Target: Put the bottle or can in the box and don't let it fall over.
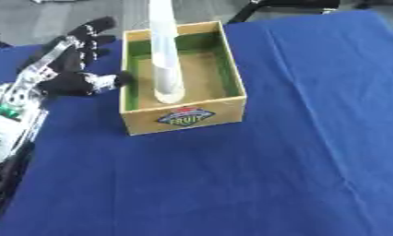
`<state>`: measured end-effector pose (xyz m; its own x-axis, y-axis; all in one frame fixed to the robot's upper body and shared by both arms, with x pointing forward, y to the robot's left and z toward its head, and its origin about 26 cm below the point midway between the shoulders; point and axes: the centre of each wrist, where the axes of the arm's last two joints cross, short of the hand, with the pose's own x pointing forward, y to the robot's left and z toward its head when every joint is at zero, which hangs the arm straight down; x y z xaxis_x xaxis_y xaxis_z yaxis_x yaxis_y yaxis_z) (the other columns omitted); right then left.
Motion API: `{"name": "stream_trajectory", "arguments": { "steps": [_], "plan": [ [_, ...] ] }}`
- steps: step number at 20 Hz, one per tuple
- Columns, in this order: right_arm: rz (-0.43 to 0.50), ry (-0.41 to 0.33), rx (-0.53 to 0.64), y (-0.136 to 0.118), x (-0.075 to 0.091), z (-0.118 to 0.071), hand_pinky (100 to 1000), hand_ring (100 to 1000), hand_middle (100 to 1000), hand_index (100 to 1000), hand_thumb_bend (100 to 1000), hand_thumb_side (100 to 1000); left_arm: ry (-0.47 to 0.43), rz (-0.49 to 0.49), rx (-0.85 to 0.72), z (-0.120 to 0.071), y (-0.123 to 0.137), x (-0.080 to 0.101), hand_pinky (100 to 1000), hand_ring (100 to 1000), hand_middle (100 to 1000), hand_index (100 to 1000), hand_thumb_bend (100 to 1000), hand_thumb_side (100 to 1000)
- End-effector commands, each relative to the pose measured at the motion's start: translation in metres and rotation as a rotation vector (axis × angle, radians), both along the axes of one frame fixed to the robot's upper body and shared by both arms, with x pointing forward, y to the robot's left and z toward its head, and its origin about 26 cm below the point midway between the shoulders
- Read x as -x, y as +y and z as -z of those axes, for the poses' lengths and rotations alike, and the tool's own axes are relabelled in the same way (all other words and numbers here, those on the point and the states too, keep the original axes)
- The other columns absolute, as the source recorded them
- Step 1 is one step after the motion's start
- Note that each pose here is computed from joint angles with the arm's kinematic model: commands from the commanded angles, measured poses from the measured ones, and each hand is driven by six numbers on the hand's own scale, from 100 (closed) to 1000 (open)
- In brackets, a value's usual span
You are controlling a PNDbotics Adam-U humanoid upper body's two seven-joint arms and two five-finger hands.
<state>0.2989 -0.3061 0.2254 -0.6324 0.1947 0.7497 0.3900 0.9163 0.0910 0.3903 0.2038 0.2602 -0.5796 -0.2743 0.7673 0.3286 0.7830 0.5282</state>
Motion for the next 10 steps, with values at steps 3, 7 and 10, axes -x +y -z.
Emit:
{"name": "stream_trajectory", "arguments": {
  "steps": [3, 7, 10],
  "plan": [
    [0.031, -0.032, 0.040, -0.007, 0.006, -0.010, 1000, 1000, 1000, 963, 100, 470, -0.102, -0.009, 0.042, -0.018, 0.027, 0.036, 1000, 1000, 1000, 982, 601, 181],
    [0.046, -0.025, 0.046, -0.011, 0.007, -0.008, 1000, 1000, 1000, 964, 100, 470, -0.132, -0.084, 0.092, -0.013, 0.055, 0.063, 1000, 1000, 1000, 976, 577, 177],
    [0.057, -0.022, 0.053, -0.013, 0.008, -0.006, 1000, 1000, 1000, 963, 100, 470, -0.118, -0.165, 0.128, -0.001, 0.074, 0.076, 1000, 1000, 1000, 976, 565, 181]
  ]
}}
